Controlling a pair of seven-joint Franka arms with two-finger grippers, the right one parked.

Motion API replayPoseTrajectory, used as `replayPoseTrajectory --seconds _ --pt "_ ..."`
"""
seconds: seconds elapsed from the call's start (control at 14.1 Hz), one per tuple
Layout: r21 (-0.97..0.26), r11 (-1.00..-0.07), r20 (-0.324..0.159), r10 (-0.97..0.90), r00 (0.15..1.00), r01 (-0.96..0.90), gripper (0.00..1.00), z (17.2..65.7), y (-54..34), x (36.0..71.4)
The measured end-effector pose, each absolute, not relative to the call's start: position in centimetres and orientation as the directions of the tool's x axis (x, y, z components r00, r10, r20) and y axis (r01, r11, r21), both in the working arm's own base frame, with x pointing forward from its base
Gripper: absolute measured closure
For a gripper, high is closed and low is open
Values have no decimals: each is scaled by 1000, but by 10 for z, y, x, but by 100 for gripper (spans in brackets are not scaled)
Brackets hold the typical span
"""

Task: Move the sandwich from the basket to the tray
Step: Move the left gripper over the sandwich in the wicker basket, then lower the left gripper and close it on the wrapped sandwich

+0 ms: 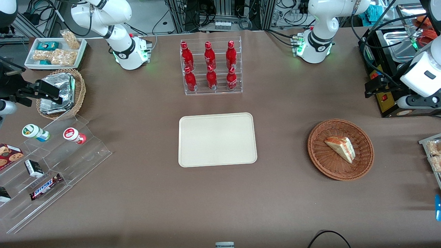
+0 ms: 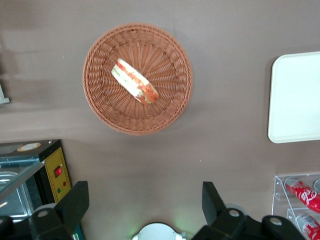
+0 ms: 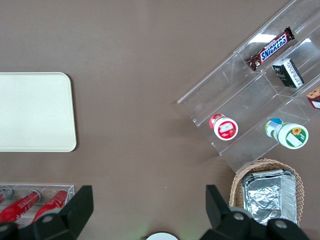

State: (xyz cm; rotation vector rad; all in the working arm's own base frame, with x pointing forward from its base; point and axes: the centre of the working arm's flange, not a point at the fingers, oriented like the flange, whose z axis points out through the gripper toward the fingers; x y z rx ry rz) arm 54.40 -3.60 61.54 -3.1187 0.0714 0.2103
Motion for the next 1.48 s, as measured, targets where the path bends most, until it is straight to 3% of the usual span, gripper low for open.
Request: replayPoseTrajectory --seconds 0.21,0.49,0.92,1.2,1.48 --pt "-13 -999 -164 -50 985 -53 0 602 -36 546" --pt "-17 -998 -249 -50 967 -56 0 536 -34 556" --pt "-17 -999 -143 -26 989 -29 0 387 -14 553" --pt "-14 -998 -46 65 997 64 0 341 21 541" --pt "-22 -931 -36 365 930 365 0 324 29 537"
